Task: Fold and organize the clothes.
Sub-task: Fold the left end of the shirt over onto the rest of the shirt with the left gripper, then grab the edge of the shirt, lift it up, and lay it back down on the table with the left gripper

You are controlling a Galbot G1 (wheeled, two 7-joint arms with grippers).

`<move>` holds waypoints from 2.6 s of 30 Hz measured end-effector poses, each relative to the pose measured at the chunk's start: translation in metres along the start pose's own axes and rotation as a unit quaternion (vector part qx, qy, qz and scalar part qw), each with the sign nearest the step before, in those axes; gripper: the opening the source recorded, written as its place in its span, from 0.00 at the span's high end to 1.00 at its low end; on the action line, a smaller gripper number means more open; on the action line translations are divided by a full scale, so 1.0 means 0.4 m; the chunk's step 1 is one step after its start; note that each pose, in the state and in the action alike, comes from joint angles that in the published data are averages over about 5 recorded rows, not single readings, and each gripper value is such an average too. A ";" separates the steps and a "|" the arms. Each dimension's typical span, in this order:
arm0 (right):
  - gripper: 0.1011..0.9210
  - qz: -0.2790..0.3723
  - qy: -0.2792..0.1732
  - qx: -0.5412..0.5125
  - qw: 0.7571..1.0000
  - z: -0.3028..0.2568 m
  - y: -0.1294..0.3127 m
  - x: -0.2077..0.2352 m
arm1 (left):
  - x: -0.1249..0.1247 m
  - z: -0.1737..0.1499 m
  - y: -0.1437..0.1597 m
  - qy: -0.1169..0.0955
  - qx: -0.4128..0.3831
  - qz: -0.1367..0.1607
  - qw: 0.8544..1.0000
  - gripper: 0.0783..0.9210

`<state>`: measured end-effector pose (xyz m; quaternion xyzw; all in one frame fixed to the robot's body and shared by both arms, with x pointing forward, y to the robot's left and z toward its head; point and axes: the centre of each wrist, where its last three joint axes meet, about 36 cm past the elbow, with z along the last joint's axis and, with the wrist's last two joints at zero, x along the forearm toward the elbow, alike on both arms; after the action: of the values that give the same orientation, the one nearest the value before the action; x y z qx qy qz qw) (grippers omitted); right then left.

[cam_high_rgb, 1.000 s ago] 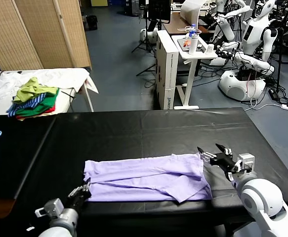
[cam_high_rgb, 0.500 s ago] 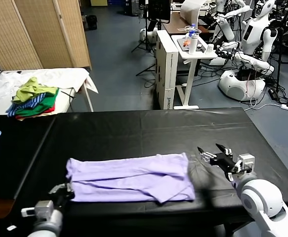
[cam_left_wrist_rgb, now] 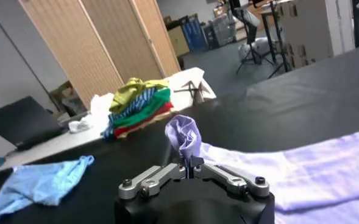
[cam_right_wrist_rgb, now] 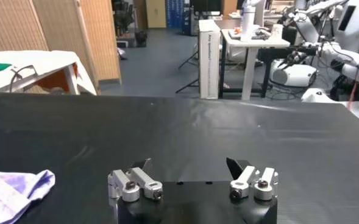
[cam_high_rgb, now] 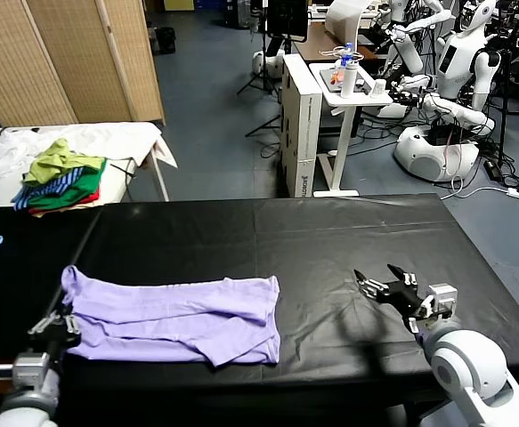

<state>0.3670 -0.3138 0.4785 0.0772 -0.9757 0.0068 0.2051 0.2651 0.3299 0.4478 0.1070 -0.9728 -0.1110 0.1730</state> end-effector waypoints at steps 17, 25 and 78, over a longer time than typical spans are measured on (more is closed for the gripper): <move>0.02 0.013 0.013 0.003 1.000 0.036 0.002 0.004 | 0.086 -0.092 -0.314 0.019 0.238 0.192 0.952 0.89; 0.02 0.014 0.017 0.005 1.000 0.045 0.009 -0.001 | 0.068 -0.079 -0.405 0.034 0.258 0.233 0.937 0.89; 0.02 -0.252 0.044 0.060 0.965 0.071 0.257 0.027 | -0.059 -0.038 -0.337 -0.041 0.136 0.212 0.967 0.02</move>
<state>0.3302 -0.2152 0.4586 0.3323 -0.9126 0.0166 0.2376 0.3152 0.2048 0.4201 -0.0839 -0.9854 0.0572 0.1365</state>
